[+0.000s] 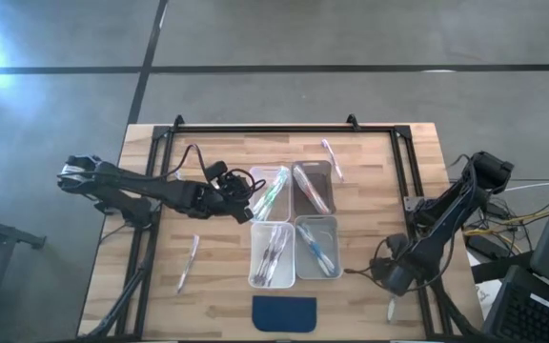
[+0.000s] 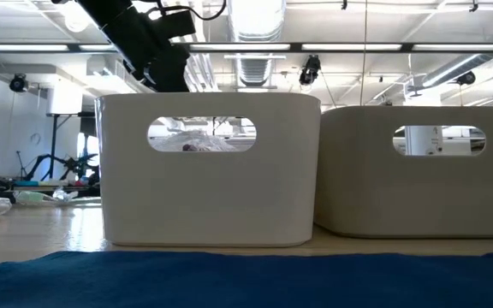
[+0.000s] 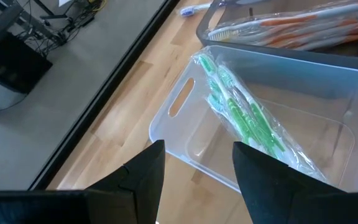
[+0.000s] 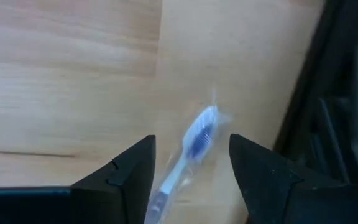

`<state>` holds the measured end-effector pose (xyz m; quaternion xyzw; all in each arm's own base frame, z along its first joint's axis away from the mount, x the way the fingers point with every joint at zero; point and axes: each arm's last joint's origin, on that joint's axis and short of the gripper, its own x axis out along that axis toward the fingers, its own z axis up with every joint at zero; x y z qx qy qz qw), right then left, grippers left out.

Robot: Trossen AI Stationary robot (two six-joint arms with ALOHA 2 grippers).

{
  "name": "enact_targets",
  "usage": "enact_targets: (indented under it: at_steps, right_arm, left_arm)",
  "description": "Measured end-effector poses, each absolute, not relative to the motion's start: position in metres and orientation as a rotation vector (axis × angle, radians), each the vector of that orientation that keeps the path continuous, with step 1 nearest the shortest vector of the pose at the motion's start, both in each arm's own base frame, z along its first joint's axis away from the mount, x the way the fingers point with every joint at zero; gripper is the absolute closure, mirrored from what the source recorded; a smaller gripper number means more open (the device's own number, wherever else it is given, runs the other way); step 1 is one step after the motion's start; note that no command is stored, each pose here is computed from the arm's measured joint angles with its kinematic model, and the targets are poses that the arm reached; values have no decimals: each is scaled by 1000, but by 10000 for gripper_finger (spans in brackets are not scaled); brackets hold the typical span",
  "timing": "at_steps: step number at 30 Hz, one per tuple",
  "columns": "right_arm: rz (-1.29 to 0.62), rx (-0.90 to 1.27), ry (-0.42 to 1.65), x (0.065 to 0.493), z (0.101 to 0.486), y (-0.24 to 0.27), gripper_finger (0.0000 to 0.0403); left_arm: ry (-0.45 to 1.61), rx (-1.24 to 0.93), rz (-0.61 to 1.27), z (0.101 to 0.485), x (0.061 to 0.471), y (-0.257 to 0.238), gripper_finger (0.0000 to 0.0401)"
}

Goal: Pick & Place Toothbrushes
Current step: Put the violet toothbrush into the white bin

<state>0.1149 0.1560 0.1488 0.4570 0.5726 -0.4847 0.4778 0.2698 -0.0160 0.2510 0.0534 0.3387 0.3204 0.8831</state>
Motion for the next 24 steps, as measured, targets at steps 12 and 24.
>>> enact_targets:
  at_steps: [12,24]
  right_arm:
    - [-1148,1154,1401,110,140,149,254]
    - [-1125,1144,1415,111,141,150,358]
  left_arm:
    - [712,113,660,251,270,-16,208]
    - [721,119,650,250,269,-16,208]
